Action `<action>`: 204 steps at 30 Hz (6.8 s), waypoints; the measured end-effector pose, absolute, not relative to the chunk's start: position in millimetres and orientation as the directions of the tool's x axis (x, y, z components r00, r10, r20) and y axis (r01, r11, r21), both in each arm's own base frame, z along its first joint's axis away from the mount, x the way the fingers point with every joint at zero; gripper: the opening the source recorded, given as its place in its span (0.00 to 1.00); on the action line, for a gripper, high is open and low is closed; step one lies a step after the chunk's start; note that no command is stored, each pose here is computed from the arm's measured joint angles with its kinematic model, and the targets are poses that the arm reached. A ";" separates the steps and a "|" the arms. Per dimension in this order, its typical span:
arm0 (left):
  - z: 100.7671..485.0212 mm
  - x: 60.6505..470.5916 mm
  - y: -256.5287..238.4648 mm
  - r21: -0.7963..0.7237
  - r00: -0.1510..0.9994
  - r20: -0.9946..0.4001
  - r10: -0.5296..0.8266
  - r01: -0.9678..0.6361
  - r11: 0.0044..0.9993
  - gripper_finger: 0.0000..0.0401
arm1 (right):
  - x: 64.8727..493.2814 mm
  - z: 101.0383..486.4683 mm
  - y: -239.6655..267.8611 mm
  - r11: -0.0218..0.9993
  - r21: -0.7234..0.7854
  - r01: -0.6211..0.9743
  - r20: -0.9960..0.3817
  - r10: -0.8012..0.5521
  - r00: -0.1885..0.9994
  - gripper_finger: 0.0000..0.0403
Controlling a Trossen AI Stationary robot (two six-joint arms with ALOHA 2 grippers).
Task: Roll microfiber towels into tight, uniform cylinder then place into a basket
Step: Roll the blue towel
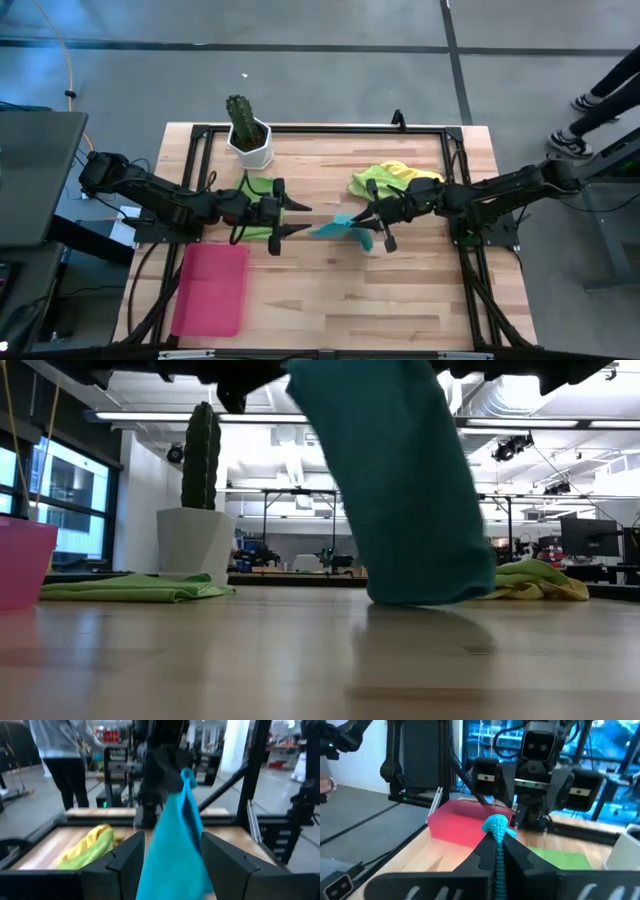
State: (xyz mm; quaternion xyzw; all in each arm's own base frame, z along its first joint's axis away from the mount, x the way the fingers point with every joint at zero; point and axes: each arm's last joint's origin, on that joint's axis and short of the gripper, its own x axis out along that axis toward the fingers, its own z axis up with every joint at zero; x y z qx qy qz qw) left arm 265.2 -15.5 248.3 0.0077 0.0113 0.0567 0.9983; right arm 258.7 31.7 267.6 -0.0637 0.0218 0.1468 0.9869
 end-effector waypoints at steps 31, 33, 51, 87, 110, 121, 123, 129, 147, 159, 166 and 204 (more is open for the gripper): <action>232.4 279.2 -22.5 -0.075 0.997 -0.028 -0.072 0.070 0.995 0.46 | 337.3 295.0 41.5 0.870 -0.240 -0.431 -0.328 0.345 0.879 0.00; 230.3 278.8 -25.6 -0.097 0.992 -0.049 -0.119 0.114 0.989 0.46 | 338.4 297.0 41.2 0.874 -0.242 -0.422 -0.339 0.331 0.881 0.00; 210.5 273.9 -40.8 -0.165 0.961 -0.254 -0.110 0.069 0.984 0.25 | 336.9 296.4 43.2 0.869 -0.248 -0.428 -0.357 0.329 0.874 0.00; 338.6 293.0 15.1 0.470 0.705 -0.463 0.537 -0.319 0.823 0.00 | 301.9 332.9 -26.1 0.879 -0.468 0.093 -0.326 -0.269 0.906 0.00; 356.7 290.4 56.7 0.700 0.550 -0.304 0.778 -0.425 0.574 0.00 | 299.6 352.0 -80.1 0.816 -0.557 0.153 -0.119 -0.261 0.958 0.00; 352.1 289.2 60.1 0.593 0.594 -0.366 0.717 -0.444 0.671 0.00 | 298.7 340.8 -101.1 0.942 -0.327 0.080 -0.178 -0.144 0.973 0.00; 342.2 289.2 50.1 0.485 0.637 -0.444 0.630 -0.420 0.767 0.00 | 305.7 323.3 -98.0 0.979 -0.204 0.023 -0.284 -0.082 0.955 0.00; 290.2 289.5 9.2 0.218 0.685 -0.637 0.353 -0.278 0.935 0.00 | 334.4 267.2 -67.2 0.994 0.015 -0.109 -0.530 0.100 0.842 0.00; 193.4 323.8 -79.2 0.020 0.647 -0.756 0.094 -0.120 0.993 0.00 | 364.4 201.1 24.2 0.949 0.253 -0.188 -0.685 0.313 0.658 0.03; 179.4 327.7 -99.9 -0.054 0.643 -0.764 0.051 -0.142 0.988 0.00 | 352.0 170.0 48.5 0.966 0.235 -0.111 -0.711 0.249 0.658 0.26; 178.4 326.6 -104.4 -0.153 0.635 -0.772 -0.022 -0.152 0.976 0.00 | 343.1 157.1 54.0 0.960 0.257 -0.114 -0.690 0.264 0.674 0.39; 131.2 342.6 -111.3 -0.286 0.585 -0.805 -0.099 -0.236 0.929 0.08 | 293.0 151.1 88.2 0.916 0.196 -0.351 -0.542 0.400 0.739 0.40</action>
